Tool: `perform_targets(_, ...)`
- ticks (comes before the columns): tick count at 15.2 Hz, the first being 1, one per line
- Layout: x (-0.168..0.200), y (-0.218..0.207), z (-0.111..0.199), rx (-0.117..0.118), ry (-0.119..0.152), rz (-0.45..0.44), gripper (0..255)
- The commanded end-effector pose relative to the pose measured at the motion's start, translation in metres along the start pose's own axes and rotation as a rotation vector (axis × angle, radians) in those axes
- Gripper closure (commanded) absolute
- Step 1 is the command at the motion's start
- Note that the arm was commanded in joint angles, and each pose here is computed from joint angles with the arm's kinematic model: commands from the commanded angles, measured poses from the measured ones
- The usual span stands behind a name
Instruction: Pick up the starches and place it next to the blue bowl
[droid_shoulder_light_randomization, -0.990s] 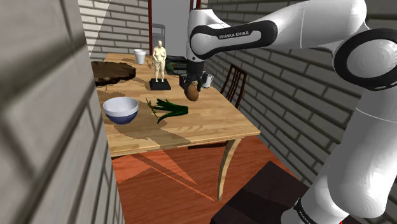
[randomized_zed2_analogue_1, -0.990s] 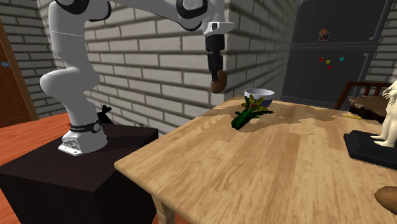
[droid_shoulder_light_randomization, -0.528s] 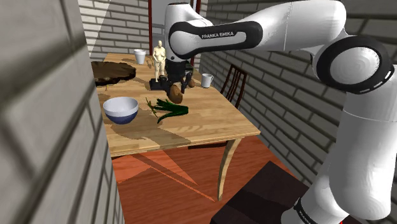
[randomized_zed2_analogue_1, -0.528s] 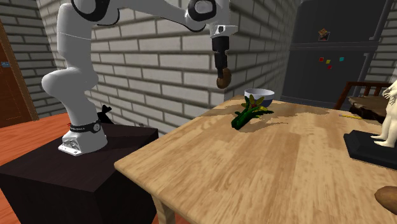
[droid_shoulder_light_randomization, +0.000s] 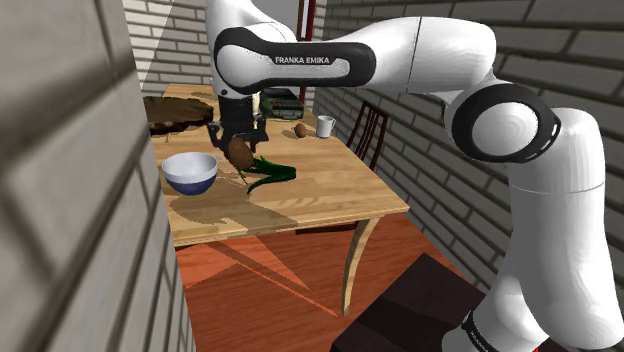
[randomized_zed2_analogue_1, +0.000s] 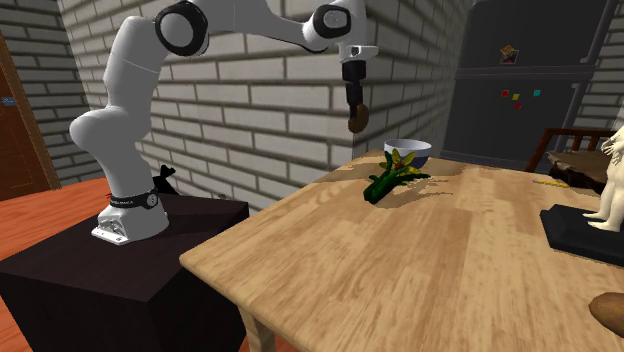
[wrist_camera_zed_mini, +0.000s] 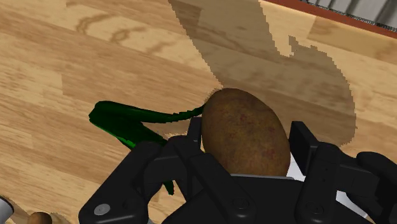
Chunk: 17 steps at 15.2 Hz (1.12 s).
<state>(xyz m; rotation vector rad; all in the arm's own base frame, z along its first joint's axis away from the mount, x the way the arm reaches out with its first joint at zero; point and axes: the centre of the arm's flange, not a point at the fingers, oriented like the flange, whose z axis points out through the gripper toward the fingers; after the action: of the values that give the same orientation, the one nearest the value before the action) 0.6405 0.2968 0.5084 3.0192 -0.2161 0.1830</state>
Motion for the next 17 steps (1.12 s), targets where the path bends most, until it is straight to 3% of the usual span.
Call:
perform_targets(1, -0.001, -0.034, -0.004, 0.0, 0.0, 0.001, 255)
perform_targets(17, -0.012, -0.043, 0.079, 0.0, 0.0, 0.001, 255)
